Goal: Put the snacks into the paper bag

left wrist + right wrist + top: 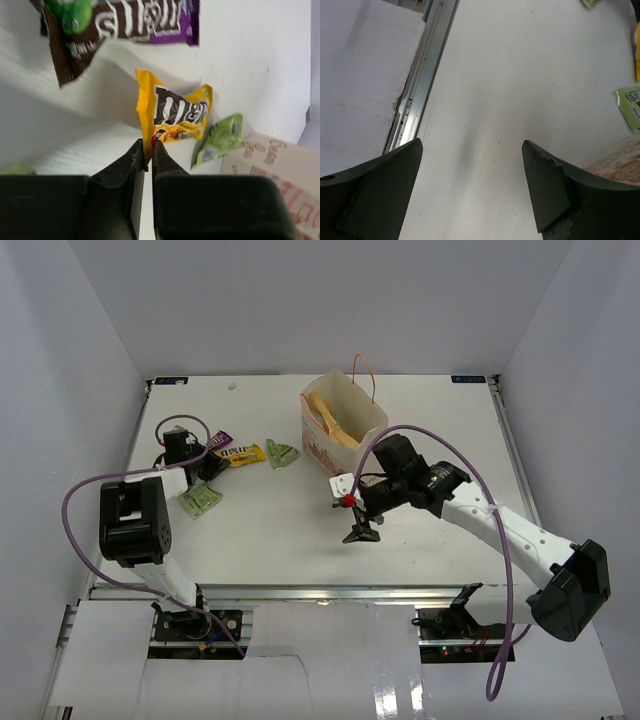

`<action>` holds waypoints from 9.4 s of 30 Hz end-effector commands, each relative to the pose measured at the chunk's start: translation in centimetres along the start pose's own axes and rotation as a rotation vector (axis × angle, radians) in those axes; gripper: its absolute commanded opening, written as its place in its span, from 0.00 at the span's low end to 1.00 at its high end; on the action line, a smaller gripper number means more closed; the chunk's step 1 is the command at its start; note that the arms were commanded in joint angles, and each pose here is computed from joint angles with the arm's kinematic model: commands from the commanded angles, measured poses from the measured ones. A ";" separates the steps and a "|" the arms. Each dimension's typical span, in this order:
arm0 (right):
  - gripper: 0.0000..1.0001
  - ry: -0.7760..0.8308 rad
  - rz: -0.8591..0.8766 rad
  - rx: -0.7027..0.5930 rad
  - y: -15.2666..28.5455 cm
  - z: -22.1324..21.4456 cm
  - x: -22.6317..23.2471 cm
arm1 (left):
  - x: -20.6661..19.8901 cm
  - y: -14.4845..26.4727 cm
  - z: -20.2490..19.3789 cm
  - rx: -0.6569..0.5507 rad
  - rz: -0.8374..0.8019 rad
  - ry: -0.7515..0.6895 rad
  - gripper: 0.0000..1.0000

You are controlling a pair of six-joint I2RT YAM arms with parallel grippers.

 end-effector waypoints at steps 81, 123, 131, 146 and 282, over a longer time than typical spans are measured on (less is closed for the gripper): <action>0.08 0.043 -0.322 -0.188 0.4 11.5 -10.5 | -4.2 22.7 -5.1 0.000 -0.202 -0.357 0.65; 0.75 -0.229 -0.681 0.039 13.3 -0.8 -7.9 | 1.9 9.5 -1.2 -0.058 0.353 -0.153 0.67; 0.75 -0.346 -0.666 0.054 12.6 -4.4 -3.8 | 2.4 6.1 0.6 -0.057 0.485 -0.216 0.66; 0.72 -0.406 -0.516 -0.067 10.5 -4.7 -1.2 | 4.4 4.1 -0.3 0.030 0.630 -0.353 0.30; 0.82 -0.121 -0.785 0.092 13.8 2.5 -11.6 | -7.9 2.4 -7.4 0.177 -0.019 -0.416 0.79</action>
Point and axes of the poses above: each gripper's point midway between its finger pads, its own y axis back along the fingers, its own x axis along the line the jaws close on, z = x × y, the point moved 8 cm from there along y, back along the fingers, and after that the axes turned 15 degrees about y, right-handed, at the moved point
